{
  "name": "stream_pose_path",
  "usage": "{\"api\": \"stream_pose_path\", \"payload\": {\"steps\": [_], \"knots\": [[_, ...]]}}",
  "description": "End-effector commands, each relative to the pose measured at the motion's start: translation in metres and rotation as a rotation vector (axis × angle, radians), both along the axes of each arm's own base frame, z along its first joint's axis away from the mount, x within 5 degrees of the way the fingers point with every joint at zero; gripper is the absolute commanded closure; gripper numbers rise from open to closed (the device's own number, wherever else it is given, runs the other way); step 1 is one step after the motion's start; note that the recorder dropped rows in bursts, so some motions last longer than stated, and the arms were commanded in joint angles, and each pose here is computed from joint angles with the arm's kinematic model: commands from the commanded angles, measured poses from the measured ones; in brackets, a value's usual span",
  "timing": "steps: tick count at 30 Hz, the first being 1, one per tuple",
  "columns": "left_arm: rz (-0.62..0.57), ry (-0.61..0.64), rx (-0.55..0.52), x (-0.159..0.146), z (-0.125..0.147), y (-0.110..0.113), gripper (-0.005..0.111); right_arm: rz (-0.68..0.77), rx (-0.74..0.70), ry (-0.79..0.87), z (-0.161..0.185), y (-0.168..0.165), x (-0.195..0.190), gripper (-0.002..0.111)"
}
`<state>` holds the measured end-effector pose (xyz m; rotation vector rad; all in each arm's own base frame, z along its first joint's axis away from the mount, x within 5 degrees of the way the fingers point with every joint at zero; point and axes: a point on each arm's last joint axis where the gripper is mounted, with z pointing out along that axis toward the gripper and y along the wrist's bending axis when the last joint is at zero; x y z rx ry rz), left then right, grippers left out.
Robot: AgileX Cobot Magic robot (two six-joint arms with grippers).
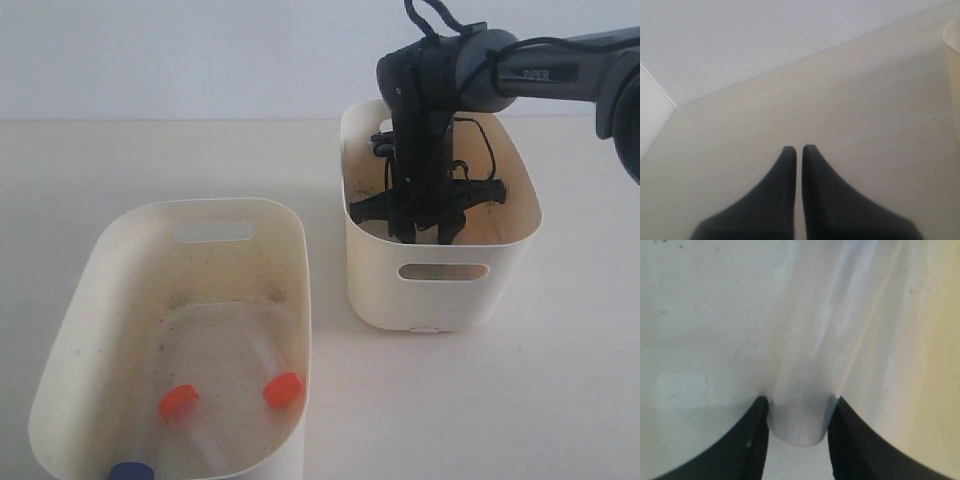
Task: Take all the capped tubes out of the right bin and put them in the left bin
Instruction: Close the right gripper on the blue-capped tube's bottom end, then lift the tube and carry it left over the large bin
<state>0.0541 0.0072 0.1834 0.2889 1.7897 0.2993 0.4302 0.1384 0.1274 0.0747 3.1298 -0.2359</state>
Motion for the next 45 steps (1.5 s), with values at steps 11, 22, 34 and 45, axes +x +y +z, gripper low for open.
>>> {"api": "stream_pose_path", "payload": {"steps": [11,22,34,45], "knots": [[-0.005,-0.008,-0.013,0.0,0.002,-0.001,0.102,0.022,0.068,-0.059,0.057,-0.007,-0.01,0.108],[-0.005,-0.008,-0.013,0.0,0.002,-0.001,0.102,0.06,0.189,-0.126,0.103,-0.002,-0.022,0.108],[-0.005,-0.008,-0.013,0.0,0.002,-0.001,0.102,0.182,0.314,-0.218,0.159,0.015,-0.047,0.108],[-0.005,-0.008,-0.013,0.0,0.002,-0.001,0.102,0.533,0.365,-0.25,0.201,0.087,-0.135,0.108]]}}
